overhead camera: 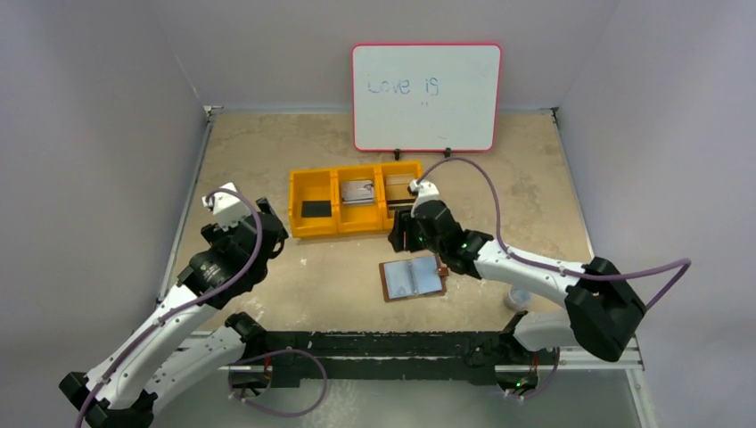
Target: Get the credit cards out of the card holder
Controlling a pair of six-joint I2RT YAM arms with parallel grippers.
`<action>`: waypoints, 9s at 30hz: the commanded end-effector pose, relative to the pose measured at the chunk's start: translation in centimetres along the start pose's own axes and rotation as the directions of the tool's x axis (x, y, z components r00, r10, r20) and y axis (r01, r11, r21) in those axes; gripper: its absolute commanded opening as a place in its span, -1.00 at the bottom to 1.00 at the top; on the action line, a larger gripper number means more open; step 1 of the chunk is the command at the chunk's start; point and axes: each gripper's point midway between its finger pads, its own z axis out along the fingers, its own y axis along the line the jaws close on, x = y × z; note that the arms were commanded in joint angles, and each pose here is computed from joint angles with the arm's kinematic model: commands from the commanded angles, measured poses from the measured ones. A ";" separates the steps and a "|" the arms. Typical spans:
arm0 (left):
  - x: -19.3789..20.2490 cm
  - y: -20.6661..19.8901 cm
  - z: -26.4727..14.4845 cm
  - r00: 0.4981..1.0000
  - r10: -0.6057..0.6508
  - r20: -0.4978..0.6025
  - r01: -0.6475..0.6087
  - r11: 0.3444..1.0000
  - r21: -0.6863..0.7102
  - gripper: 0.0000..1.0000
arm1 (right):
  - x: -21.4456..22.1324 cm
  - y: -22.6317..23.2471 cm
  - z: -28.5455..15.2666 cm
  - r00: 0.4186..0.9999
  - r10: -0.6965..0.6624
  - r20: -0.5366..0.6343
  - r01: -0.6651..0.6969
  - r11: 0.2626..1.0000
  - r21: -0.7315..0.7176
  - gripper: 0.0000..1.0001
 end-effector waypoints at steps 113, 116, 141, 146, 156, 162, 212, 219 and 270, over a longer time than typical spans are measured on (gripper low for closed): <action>19.5 -20.1 -3.9 0.915 0.207 -0.348 -0.002 0.862 0.507 0.59 | 8.8 -0.4 -6.6 0.816 0.565 -0.125 -0.574 0.817 -0.050 -0.52; 19.6 -19.9 -4.0 0.916 0.199 -0.349 0.011 0.856 0.517 0.66 | 10.6 -1.1 -5.9 0.789 0.595 -0.151 -0.605 0.796 -0.021 -0.48; 24.0 -22.1 -4.7 0.859 0.282 -0.427 0.028 0.807 0.590 0.67 | 17.8 -5.8 -4.8 0.708 0.665 -0.240 -0.644 0.746 0.168 -0.50; 25.8 -21.9 -4.3 0.836 0.302 -0.458 0.019 0.818 0.575 0.58 | 18.5 -6.0 -4.3 0.698 0.666 -0.265 -0.644 0.745 0.175 -0.55; 27.8 -22.5 -4.7 0.800 0.352 -0.486 0.021 0.793 0.609 0.03 | 18.5 -6.2 -3.7 0.680 0.675 -0.287 -0.661 0.734 0.158 -0.59; 28.7 -23.1 -5.7 0.774 0.373 -0.511 0.056 0.763 0.644 -0.48 | 18.1 -6.1 -3.7 0.682 0.676 -0.279 -0.665 0.732 0.147 -0.58; 25.6 -20.4 -3.6 0.851 0.314 -0.422 -0.040 0.838 0.544 -1.00 | 13.5 -3.1 -5.1 0.710 0.637 -0.300 -0.696 0.701 -0.158 -0.93; 25.8 -20.4 -3.8 0.847 0.309 -0.433 -0.024 0.836 0.548 -1.00 | 11.1 -2.0 -4.4 0.806 0.523 -0.276 -0.585 0.773 -0.246 -0.56; 26.3 -20.0 -4.7 0.837 0.286 -0.466 0.037 0.821 0.570 -1.00 | 14.2 0.1 -1.9 0.651 0.613 -0.447 -0.750 0.608 -0.259 -1.00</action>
